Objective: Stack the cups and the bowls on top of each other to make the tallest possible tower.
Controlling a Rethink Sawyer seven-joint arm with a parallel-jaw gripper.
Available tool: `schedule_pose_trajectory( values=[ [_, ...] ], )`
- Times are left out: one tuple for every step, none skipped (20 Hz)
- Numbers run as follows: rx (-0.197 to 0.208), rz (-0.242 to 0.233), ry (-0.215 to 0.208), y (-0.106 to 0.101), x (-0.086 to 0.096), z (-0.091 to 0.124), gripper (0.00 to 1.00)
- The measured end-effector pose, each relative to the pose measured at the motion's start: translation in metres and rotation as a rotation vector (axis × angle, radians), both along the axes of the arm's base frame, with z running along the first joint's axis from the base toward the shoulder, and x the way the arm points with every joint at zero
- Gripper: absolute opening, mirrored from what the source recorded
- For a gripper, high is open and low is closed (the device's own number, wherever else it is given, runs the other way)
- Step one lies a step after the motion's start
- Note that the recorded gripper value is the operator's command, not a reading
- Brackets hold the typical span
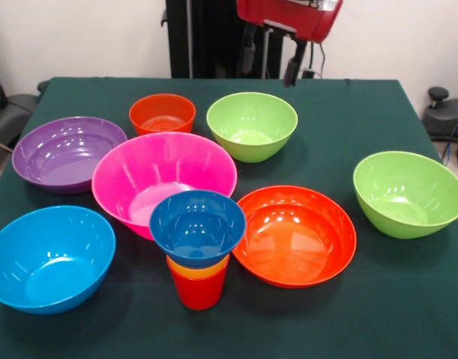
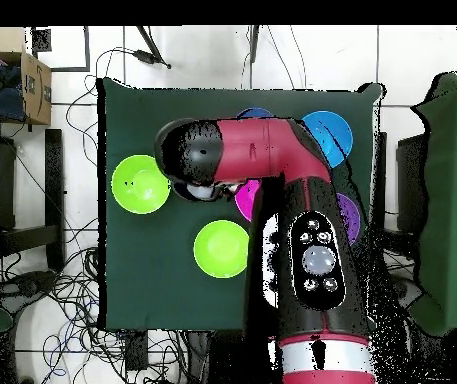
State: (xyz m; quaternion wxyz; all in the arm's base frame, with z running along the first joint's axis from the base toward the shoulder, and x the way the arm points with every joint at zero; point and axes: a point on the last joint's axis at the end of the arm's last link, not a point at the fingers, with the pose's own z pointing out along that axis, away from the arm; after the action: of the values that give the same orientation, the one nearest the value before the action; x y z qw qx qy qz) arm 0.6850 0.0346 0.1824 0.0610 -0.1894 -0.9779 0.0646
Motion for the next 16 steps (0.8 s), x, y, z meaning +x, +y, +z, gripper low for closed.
schedule_pose_trajectory(
  values=[
    [0.001, -0.007, 0.009, -0.005, -0.005, -0.001, 1.0],
    [0.003, -0.013, 0.016, -0.008, -0.008, -0.001, 1.0],
    [0.004, -0.019, 0.023, -0.012, -0.012, -0.002, 1.0],
    [0.006, -0.025, 0.028, -0.015, -0.015, -0.002, 1.0],
    [0.011, -0.041, 0.04, -0.023, -0.023, -0.003, 1.0],
    [0.017, -0.058, 0.05, -0.032, -0.032, -0.003, 1.0],
    [0.02, -0.071, 0.056, -0.039, -0.038, -0.003, 1.0],
    [0.024, -0.099, 0.07, -0.054, -0.051, -0.001, 1.0],
    [0.026, -0.117, 0.08, -0.064, -0.059, 0.001, 1.0],
    [0.026, -0.135, 0.086, -0.074, -0.068, 0.004, 1.0],
    [0.026, -0.154, 0.093, -0.085, -0.076, 0.007, 1.0],
    [0.027, -0.17, 0.097, -0.093, -0.083, 0.01, 1.0],
    [0.026, -0.181, 0.098, -0.099, -0.087, 0.012, 1.0],
    [0.026, -0.197, 0.099, -0.107, -0.094, 0.015, 1.0],
    [0.024, -0.22, 0.095, -0.12, -0.103, 0.019, 1.0],
    [0.023, -0.234, 0.09, -0.128, -0.109, 0.022, 1.0]
  ],
)
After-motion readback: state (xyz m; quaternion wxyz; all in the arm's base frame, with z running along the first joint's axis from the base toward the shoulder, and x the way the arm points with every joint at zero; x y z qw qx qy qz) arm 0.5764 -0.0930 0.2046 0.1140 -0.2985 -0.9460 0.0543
